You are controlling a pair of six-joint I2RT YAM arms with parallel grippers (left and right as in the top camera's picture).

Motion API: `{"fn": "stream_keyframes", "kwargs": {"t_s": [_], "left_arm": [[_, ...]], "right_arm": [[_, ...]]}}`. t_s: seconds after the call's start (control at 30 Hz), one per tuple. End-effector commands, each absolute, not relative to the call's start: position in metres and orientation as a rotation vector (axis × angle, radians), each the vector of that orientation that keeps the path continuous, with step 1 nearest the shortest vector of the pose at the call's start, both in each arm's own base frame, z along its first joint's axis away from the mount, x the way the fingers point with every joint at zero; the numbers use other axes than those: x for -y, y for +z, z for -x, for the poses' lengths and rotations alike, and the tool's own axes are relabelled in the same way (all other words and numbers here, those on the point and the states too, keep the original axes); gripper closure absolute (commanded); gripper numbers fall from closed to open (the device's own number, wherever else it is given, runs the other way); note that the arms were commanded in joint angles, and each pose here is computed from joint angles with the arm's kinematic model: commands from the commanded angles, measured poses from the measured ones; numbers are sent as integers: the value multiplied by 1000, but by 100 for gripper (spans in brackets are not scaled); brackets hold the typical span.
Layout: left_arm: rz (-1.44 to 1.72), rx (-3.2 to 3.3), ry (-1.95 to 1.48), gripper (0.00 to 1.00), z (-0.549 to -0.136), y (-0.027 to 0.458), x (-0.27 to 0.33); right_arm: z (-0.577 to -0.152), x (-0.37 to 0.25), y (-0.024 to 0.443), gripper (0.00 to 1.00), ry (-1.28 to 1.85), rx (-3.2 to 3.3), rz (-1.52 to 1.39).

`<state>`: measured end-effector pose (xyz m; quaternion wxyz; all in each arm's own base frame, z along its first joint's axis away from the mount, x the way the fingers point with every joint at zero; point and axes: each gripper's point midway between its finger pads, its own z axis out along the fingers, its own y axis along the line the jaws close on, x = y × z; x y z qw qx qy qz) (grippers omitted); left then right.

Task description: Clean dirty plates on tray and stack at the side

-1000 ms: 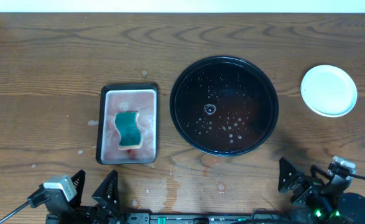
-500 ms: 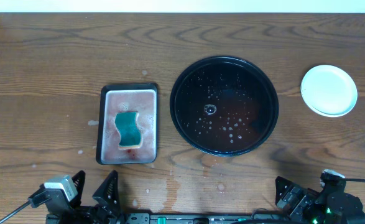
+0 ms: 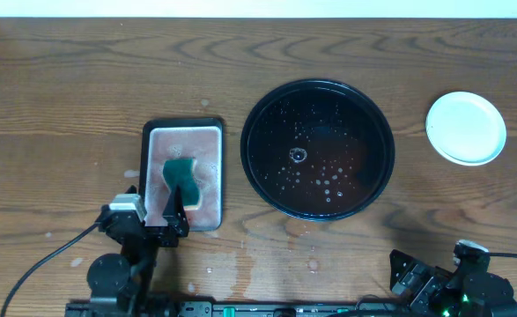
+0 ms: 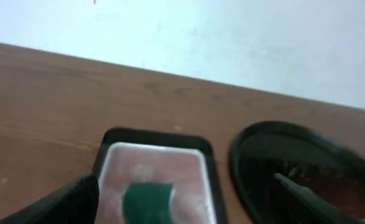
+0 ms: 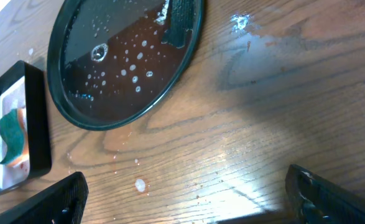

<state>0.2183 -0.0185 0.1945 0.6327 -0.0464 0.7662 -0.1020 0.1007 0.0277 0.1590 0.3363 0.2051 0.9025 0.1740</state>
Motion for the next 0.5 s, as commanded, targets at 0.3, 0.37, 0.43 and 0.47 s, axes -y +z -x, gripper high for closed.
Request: {"fn": "stream_keyframes", "kwargs": {"t_s": [0.3,0.37,0.43,0.47], "left_arm": [[-308,-1693,-121,14,-234,152,44],[-365,-1692,-89,14,-234,147,46],[-398,-1719,-53,14,-233,138,44],[-384,-1722,-35,13,-234,138,41]], "right_arm": [[-100,-29,159,1,466,-2355,-532],[-100,-29,159,1,465,-2354,-532],[-100,-29,159,1,465,-2354,-532],[-100,-29,159,1,465,-2354,-532]]}}
